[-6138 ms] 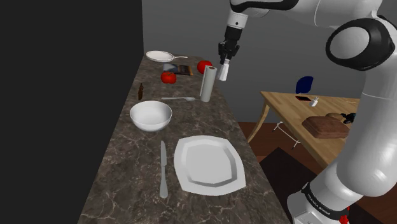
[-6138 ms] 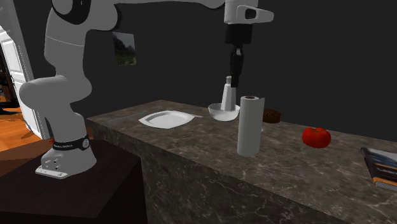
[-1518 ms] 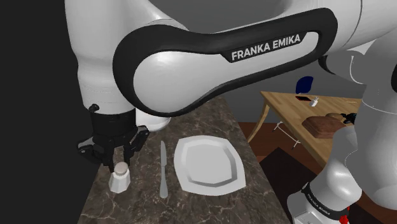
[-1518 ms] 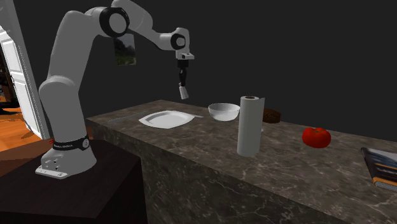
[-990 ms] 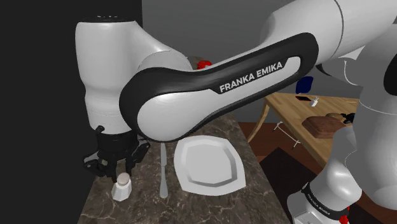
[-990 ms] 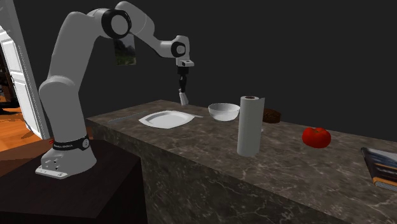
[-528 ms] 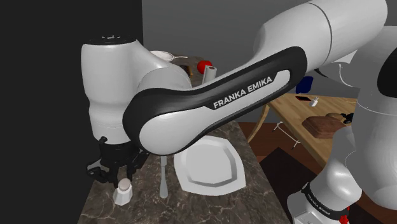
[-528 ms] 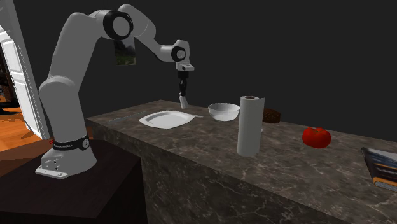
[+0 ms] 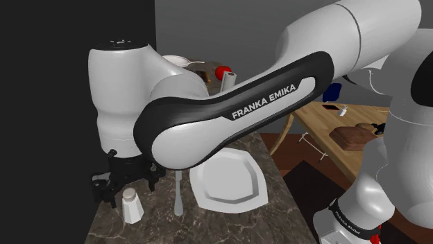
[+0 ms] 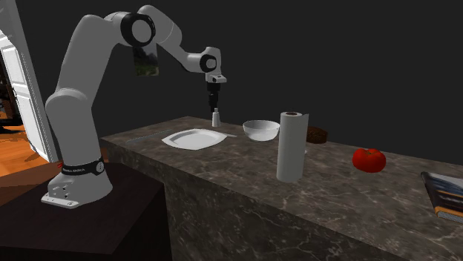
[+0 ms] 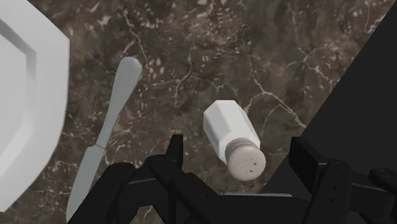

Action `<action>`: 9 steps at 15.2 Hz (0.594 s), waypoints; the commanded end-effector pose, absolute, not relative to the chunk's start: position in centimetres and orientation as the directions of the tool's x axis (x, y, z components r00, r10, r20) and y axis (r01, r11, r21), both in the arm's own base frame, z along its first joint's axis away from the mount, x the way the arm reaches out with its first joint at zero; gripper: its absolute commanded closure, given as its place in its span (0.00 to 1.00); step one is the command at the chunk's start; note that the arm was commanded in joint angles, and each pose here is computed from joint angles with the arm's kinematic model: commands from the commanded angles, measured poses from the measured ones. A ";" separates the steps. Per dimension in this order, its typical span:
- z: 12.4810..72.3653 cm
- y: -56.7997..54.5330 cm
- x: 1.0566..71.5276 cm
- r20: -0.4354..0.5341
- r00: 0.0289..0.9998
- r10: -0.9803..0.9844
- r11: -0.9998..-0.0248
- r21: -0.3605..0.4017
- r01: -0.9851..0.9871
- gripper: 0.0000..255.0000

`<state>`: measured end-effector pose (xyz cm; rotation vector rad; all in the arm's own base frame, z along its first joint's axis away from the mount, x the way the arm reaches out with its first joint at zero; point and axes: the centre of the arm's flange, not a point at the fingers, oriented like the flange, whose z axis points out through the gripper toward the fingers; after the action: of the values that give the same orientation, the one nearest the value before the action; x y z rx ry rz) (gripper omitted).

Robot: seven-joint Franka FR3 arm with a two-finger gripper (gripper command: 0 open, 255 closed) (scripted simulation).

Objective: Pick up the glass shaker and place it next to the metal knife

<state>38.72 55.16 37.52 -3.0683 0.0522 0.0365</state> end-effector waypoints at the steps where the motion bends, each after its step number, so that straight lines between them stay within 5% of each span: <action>1: 37.5 55.2 38.7 -0.025 0.999 -0.033 -0.997 -0.072 -0.035 0.00; 9: 42.5 54.8 38.8 -0.025 0.999 -0.033 -0.997 -0.072 -0.035 0.00</action>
<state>38.76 54.87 42.28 -3.0678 0.0517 0.0360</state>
